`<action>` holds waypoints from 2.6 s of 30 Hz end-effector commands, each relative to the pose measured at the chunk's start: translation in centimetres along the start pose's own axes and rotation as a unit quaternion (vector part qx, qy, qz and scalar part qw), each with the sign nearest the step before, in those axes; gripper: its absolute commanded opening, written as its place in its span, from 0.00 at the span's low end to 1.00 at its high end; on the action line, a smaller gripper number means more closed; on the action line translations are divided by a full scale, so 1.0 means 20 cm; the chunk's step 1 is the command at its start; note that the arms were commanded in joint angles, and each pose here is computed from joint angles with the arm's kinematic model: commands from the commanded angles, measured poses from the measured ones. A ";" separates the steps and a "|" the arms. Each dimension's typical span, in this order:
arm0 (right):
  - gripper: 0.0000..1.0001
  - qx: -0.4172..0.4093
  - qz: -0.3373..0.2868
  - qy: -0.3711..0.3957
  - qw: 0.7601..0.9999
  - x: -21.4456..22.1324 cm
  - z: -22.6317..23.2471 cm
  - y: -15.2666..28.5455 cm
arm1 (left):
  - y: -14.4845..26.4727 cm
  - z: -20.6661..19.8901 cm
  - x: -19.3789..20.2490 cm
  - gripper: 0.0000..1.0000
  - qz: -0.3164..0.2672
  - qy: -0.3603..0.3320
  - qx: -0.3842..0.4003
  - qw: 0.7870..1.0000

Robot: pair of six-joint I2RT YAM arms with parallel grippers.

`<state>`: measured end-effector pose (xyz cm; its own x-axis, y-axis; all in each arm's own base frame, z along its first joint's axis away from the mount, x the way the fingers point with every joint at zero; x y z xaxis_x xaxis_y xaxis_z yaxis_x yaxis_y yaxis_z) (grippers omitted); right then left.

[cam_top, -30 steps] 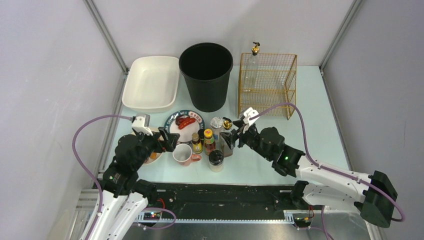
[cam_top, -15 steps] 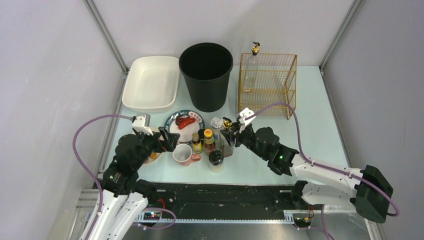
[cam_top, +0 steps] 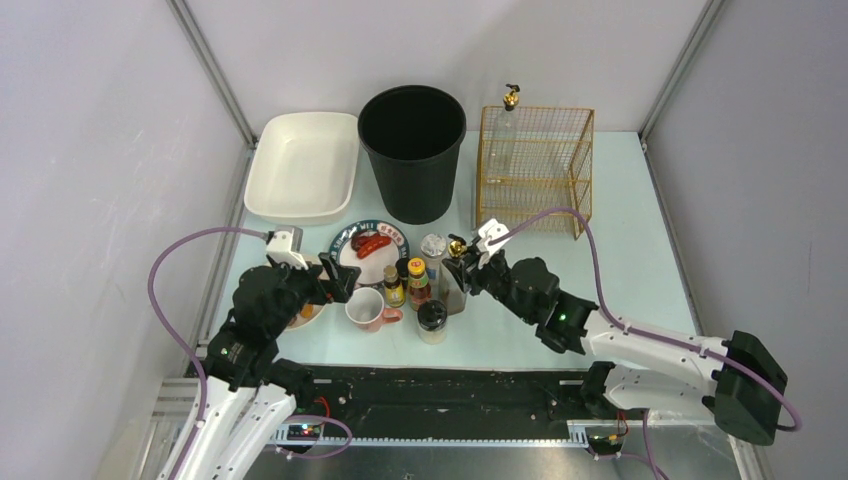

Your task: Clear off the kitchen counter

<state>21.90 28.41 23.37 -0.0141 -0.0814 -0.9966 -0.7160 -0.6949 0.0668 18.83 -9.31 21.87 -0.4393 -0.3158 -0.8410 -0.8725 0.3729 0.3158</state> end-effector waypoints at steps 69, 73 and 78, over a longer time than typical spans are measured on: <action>0.00 0.186 -0.208 0.122 0.953 -1.48 -1.64 -0.08 | -0.02 -0.01 -0.01 0.98 0.000 0.000 0.004 1.000; 0.00 0.187 -0.200 0.112 0.955 -1.42 -1.73 -0.16 | -0.02 -0.01 0.00 0.98 0.001 0.000 0.001 1.000; 0.00 0.187 -0.200 0.099 0.957 -1.38 -1.81 -0.23 | -0.03 0.00 0.00 0.99 0.007 0.000 0.000 1.000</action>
<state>51.71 8.02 45.28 0.2091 -0.0531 -0.9765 -0.9049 -0.3891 -0.1726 19.02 -9.43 21.47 -0.4569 -0.3092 -0.8341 -0.8652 0.3722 0.3359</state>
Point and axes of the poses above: each gripper's point midway between its finger pads, its own y axis back along the fingers, its own z axis along the line the jaws close on, x = y × z, the point moved 2 cm from there along y, back along the fingers, and after that the axes turned 5 degrees about y, right-handed, at the moved point
